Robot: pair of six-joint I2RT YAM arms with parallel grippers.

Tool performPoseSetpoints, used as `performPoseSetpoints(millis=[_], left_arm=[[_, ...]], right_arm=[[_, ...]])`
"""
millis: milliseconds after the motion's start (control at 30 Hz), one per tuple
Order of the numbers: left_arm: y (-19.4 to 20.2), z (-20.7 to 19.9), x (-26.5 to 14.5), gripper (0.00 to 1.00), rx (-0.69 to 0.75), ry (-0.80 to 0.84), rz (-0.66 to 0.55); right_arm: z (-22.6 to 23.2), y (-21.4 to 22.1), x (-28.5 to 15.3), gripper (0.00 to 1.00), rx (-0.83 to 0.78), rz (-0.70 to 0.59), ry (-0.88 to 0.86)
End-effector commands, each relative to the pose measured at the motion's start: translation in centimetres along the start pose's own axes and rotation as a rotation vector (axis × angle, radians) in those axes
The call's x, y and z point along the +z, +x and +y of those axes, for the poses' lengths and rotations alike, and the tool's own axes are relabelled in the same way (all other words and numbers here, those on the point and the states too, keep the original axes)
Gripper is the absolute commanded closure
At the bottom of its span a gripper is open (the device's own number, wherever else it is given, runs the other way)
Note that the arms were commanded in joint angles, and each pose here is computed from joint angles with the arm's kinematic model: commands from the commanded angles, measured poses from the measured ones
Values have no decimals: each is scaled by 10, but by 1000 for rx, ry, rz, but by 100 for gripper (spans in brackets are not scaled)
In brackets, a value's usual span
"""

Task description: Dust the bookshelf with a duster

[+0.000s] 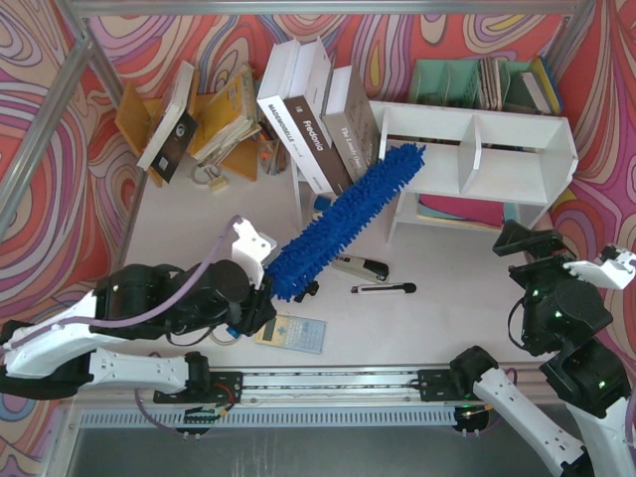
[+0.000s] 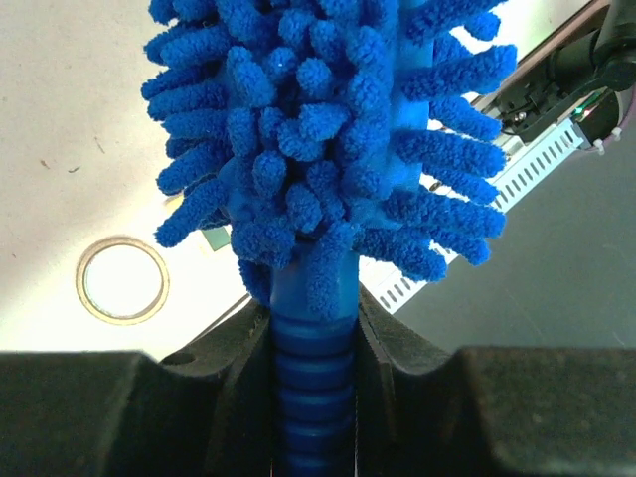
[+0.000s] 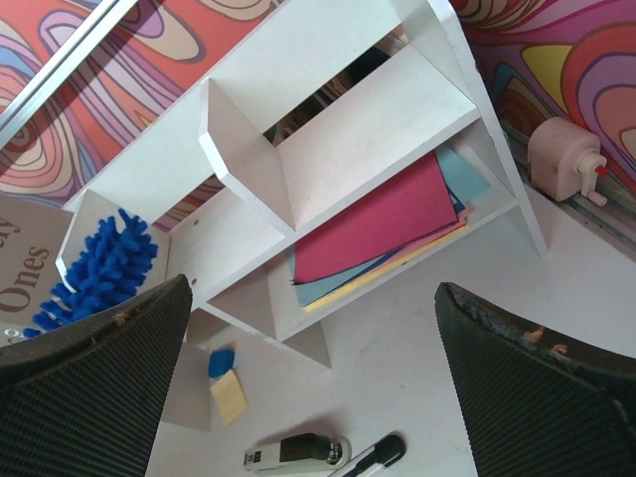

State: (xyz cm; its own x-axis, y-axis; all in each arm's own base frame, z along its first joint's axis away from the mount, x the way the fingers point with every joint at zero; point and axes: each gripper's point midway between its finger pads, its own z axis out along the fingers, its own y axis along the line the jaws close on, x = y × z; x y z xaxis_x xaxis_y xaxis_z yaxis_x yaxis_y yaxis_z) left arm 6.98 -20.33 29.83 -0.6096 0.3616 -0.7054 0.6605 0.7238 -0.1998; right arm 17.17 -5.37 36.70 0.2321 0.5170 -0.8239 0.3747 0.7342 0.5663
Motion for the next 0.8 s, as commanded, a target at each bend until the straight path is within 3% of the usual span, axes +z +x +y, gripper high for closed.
performPoseSetpoints(millis=[0,167,500,767], left_arm=[[-25,-6,0,100,12,17,-101],[-61,-47,19,100,92,106,-166],[-133,-103,40,100,84,198,-353],[-142,-148,101,100,43,216,-286]], right_arm=[[7,1,4,3,26,-2,-5],[9,-17,0,3,30,-31,-8],[35,-52,-4,2,40,-59,-71],[53,-72,-4,2,55,-76,-100]])
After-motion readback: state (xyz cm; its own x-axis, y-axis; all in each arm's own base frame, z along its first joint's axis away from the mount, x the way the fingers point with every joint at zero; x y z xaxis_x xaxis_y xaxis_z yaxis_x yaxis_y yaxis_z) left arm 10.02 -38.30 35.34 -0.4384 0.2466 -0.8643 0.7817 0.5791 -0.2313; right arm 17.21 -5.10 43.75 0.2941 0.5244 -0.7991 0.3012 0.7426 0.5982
